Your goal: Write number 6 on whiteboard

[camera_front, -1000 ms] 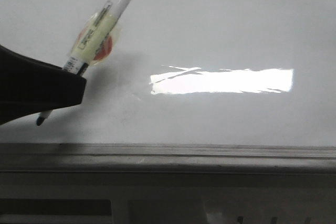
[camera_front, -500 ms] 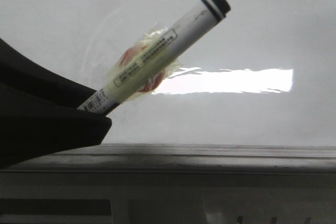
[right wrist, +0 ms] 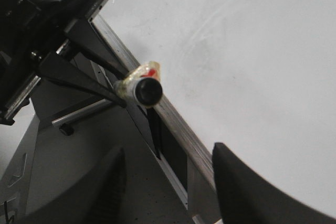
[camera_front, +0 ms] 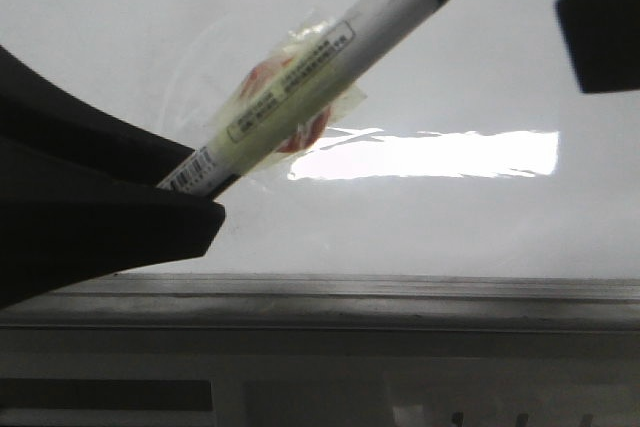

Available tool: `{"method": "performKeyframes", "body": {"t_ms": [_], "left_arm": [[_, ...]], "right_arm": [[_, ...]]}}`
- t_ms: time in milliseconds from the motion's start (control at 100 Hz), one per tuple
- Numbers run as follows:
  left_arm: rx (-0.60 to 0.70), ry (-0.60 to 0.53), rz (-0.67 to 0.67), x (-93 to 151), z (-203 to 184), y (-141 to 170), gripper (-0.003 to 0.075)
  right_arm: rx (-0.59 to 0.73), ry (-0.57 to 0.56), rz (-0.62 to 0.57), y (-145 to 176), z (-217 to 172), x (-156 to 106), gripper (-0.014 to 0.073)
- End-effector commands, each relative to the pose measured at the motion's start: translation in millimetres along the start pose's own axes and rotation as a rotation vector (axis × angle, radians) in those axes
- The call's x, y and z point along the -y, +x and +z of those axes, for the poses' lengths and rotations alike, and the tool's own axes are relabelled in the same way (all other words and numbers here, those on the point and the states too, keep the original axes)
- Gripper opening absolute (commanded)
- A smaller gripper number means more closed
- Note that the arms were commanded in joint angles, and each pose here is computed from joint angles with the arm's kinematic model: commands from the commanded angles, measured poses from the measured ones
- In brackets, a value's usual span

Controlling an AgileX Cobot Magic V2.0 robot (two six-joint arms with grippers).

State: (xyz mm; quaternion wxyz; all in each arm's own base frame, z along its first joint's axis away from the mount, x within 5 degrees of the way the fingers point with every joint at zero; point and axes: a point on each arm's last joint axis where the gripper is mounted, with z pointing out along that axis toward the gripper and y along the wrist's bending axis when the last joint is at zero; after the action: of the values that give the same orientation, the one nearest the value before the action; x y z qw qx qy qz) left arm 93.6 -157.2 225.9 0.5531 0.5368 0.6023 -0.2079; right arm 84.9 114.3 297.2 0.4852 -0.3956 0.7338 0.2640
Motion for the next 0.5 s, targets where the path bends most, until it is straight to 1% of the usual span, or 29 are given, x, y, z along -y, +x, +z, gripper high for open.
{"method": "performKeyframes", "body": {"t_ms": [0, 90, 160, 310, 490], "left_arm": [[0.129, -0.019, 0.006, -4.2, -1.2, -19.7, -0.0020], [0.129, -0.018, 0.008, -4.1, -1.2, -19.7, -0.0020], [0.129, -0.017, 0.013, -3.9, -1.2, -19.7, -0.0020], [0.129, -0.017, 0.013, -3.9, -1.2, -19.7, -0.0020], [0.131, -0.017, 0.013, -3.9, -1.2, -19.9, -0.0020]], "right_arm": [[0.086, 0.006, -0.006, -21.1, 6.3, -0.1, 0.0386], [0.068, -0.032, -0.019, -25.1, 16.6, -6.2, 0.0385], [0.081, -0.049, -0.029, -31.2, 23.6, -10.2, 0.0385], [0.129, -0.041, -0.035, -40.7, 39.1, -13.1, 0.0385], [0.093, -0.033, -0.028, -36.3, 53.4, -12.5, 0.0384]]}}
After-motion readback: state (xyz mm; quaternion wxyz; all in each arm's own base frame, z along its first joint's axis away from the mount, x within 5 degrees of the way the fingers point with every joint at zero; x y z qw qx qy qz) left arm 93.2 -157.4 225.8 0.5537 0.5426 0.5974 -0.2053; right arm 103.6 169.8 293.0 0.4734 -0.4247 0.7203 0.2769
